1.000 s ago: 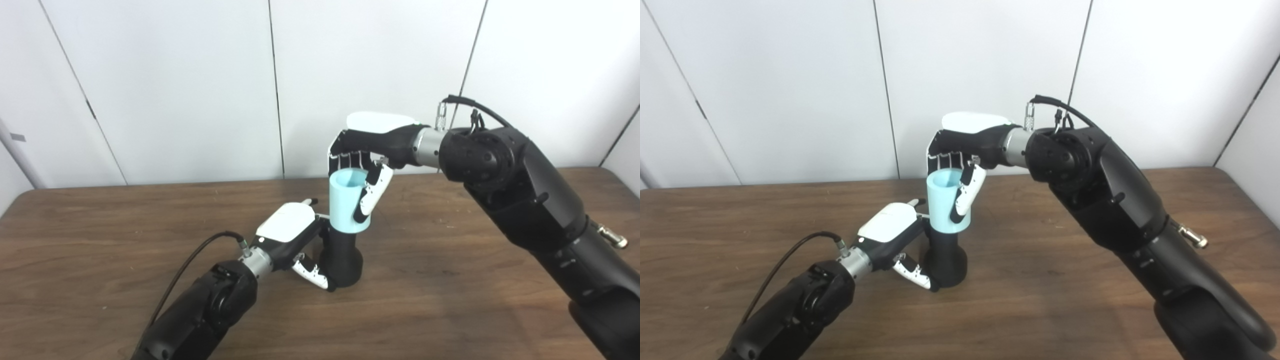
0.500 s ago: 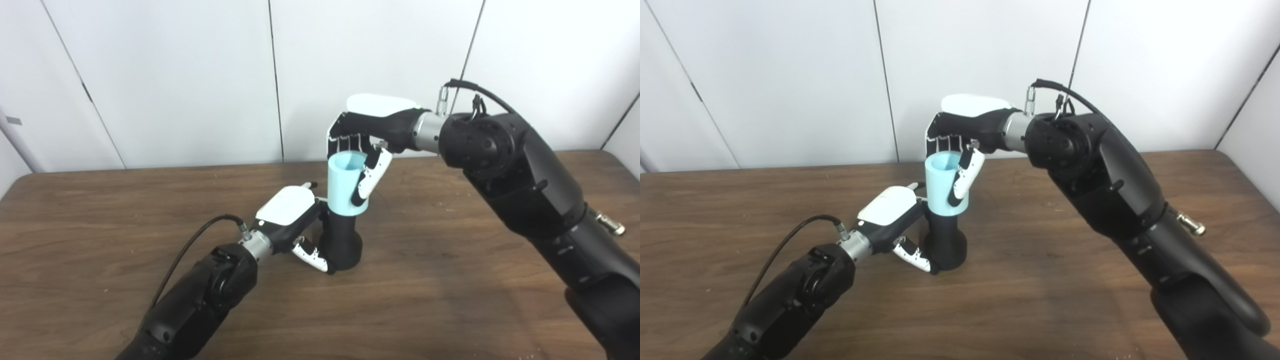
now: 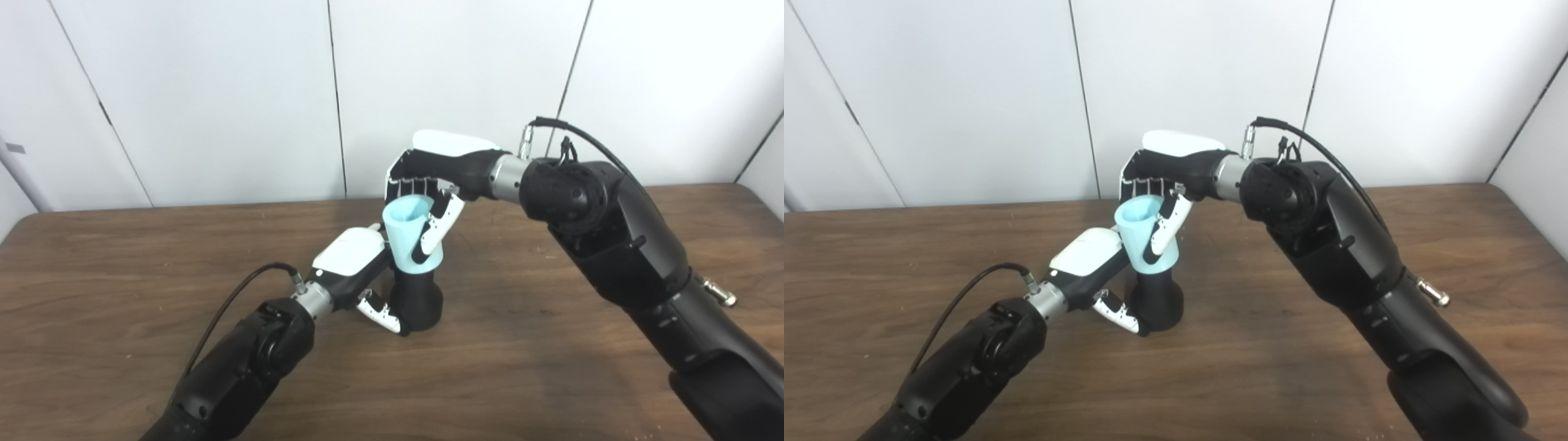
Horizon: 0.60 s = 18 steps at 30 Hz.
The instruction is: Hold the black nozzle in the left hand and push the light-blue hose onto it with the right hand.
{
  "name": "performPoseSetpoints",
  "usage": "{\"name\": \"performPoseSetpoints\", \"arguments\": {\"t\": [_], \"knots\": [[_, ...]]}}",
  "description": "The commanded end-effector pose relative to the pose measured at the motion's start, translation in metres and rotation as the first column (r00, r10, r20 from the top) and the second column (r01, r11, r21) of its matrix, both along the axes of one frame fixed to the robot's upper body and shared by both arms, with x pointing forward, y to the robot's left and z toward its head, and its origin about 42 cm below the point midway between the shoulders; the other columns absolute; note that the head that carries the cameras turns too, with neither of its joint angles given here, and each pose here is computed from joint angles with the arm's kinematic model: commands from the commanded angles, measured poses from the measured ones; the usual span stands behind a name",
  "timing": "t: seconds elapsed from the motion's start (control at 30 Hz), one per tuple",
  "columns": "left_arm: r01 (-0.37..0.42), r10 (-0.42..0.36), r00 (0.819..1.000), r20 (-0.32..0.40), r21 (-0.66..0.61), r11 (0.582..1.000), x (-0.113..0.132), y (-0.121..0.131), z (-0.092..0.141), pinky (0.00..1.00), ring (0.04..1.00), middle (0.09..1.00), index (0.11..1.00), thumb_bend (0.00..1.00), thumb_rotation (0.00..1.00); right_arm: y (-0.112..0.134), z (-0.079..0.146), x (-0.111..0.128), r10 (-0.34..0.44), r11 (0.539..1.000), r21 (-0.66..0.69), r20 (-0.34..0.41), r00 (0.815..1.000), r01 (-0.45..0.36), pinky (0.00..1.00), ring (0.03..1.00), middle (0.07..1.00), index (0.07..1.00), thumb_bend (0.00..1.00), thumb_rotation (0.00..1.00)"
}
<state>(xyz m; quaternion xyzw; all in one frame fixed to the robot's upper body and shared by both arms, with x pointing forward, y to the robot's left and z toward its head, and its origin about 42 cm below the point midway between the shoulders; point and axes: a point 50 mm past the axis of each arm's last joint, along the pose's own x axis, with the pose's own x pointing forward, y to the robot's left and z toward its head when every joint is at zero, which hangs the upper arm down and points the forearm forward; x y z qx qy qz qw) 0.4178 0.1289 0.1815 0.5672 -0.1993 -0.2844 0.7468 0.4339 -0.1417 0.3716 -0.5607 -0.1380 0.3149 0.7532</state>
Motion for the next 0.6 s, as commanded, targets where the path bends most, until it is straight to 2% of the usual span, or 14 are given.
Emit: {"name": "performPoseSetpoints", "arguments": {"t": [0.0, 0.2, 0.57], "knots": [[0.032, -0.018, 0.995, -0.096, 0.143, 0.989, -0.013, 0.007, -0.033, 1.0, 0.636, 0.485, 0.486, 0.53, 0.0, 0.002, 0.016, -0.001, -0.001, 1.0, 0.029, 0.067, 0.998, -0.001, 0.4, 0.455, 0.482, 0.48, 0.52, 0.0], [0.029, -0.015, 0.995, -0.101, 0.142, 0.989, -0.013, 0.01, -0.034, 1.0, 0.636, 0.491, 0.483, 0.53, 0.0, -0.009, 0.012, -0.005, 0.0, 1.0, -0.008, 0.062, 0.998, 0.001, 0.41, 0.463, 0.474, 0.483, 0.52, 0.0], [0.022, -0.006, 0.994, -0.11, 0.142, 0.99, -0.012, 0.012, -0.033, 1.0, 0.637, 0.502, 0.476, 0.52, 0.0, -0.034, 0.027, -0.015, -0.03, 1.0, 0.011, 0.085, 0.996, 0.029, 0.41, 0.463, 0.484, 0.474, 0.52, 0.0]]}}
